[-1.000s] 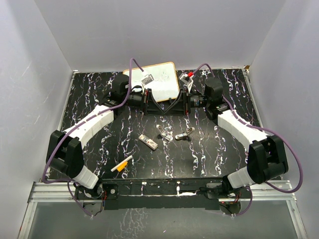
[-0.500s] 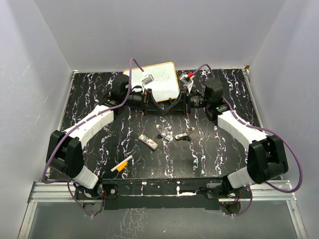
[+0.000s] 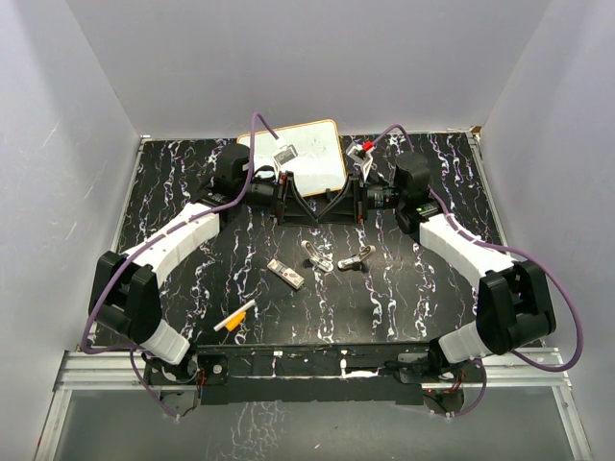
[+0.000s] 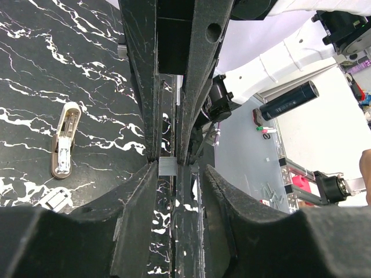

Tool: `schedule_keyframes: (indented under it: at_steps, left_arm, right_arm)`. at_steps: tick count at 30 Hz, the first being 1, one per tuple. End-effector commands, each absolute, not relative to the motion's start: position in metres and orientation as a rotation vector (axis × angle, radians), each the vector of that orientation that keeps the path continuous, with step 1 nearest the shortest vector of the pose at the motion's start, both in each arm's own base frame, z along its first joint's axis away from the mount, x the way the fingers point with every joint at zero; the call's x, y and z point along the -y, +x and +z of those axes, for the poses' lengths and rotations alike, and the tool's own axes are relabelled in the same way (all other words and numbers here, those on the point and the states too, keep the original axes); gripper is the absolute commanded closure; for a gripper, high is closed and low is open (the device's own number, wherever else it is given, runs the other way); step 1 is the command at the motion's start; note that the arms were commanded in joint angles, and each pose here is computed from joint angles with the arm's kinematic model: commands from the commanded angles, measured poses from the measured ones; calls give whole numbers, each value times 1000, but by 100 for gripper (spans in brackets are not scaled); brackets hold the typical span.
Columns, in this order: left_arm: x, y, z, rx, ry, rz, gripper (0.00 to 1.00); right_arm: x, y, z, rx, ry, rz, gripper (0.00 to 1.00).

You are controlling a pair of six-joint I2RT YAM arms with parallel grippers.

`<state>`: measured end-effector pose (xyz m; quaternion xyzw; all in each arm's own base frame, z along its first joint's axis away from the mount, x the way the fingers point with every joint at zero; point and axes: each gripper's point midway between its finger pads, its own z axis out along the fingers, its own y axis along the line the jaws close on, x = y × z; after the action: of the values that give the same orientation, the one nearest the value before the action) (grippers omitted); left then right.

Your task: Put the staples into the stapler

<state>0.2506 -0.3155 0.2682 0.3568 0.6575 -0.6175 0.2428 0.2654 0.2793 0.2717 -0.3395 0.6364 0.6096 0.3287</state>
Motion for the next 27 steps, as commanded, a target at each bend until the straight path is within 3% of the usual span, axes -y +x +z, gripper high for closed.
schedule_keyframes:
  at_steps: [1, 21, 27]
  left_arm:
    - [315, 248, 287, -1716, 1022, -1644, 62]
    - [314, 255, 282, -1735, 1031, -1563, 58]
    - [309, 249, 280, -1694, 1113, -1516, 54]
  right_arm:
    - [-277, 258, 288, -1577, -952, 1559, 87]
    - [-268, 256, 289, -1558, -977, 1562, 87]
    - [-259, 283, 279, -1638, -905, 1389, 87]
